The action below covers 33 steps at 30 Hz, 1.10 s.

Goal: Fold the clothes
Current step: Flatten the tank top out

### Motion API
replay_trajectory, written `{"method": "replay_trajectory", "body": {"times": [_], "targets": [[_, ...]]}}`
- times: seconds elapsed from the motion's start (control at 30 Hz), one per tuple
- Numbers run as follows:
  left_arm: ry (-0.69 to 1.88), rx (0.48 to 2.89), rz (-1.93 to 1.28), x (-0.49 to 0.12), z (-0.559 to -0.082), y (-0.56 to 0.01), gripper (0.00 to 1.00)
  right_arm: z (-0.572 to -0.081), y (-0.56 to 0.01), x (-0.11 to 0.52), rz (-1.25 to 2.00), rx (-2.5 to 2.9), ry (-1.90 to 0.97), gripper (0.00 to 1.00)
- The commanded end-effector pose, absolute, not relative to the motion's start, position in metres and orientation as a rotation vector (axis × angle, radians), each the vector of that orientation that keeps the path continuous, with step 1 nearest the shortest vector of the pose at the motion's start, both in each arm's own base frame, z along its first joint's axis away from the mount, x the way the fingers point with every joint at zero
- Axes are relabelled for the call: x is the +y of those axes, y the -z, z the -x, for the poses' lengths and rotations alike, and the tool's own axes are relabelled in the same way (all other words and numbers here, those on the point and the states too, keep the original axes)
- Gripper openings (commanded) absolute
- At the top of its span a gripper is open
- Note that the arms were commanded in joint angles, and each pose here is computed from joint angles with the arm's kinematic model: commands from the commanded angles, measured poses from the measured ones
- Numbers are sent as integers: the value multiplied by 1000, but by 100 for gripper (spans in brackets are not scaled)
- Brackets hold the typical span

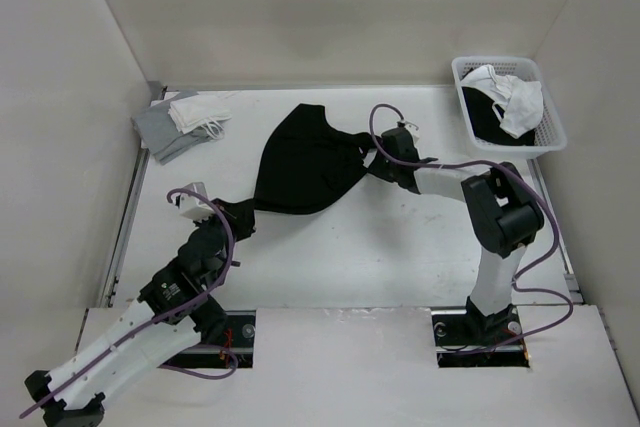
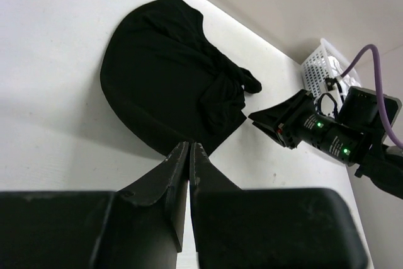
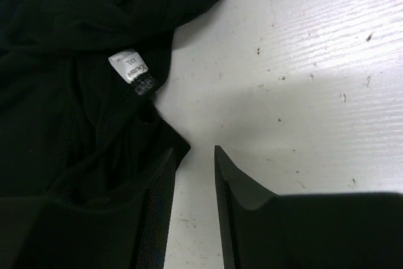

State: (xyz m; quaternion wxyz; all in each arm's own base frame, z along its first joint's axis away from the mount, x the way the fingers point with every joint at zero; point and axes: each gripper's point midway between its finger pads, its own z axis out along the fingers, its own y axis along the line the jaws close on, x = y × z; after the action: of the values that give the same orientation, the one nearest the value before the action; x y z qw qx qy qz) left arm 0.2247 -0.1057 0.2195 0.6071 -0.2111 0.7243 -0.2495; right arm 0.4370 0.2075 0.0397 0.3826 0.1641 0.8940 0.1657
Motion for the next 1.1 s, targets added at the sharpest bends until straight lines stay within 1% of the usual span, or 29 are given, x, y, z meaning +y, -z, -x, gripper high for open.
{"method": "replay_trajectory", "body": {"times": [0.0,0.23,0.33,0.5,0.6,0.63,0.77,0.83,0.93,1.07], "targets": [[593,1657,472,-106,-226,-226,3,-448,-46,219,-431,2248,-483,35],[609,1650,480,-103,-229,-228,3,-448,-45,233,-410,2293,-563,40],[614,1644,485,-102,-230,-230,3,-450,-44,234,-412,2310,-575,39],[613,1633,496,-98,-231,-231,3,-449,-44,237,-413,2331,-612,32],[615,1632,498,-97,-231,-231,3,-450,-43,235,-434,2323,-610,25],[616,1631,498,-96,-231,-232,3,-450,-43,235,-438,2319,-610,23],[613,1626,500,-95,-231,-234,3,-453,-53,233,-454,2241,-620,7],[612,1611,505,-93,-233,-240,3,-453,-74,227,-459,2152,-626,4],[614,1552,514,-88,-238,-268,3,-439,-127,216,-437,2025,-616,1],[642,1422,507,-85,-245,-328,3,-385,-234,197,-374,1814,-633,1]]}}
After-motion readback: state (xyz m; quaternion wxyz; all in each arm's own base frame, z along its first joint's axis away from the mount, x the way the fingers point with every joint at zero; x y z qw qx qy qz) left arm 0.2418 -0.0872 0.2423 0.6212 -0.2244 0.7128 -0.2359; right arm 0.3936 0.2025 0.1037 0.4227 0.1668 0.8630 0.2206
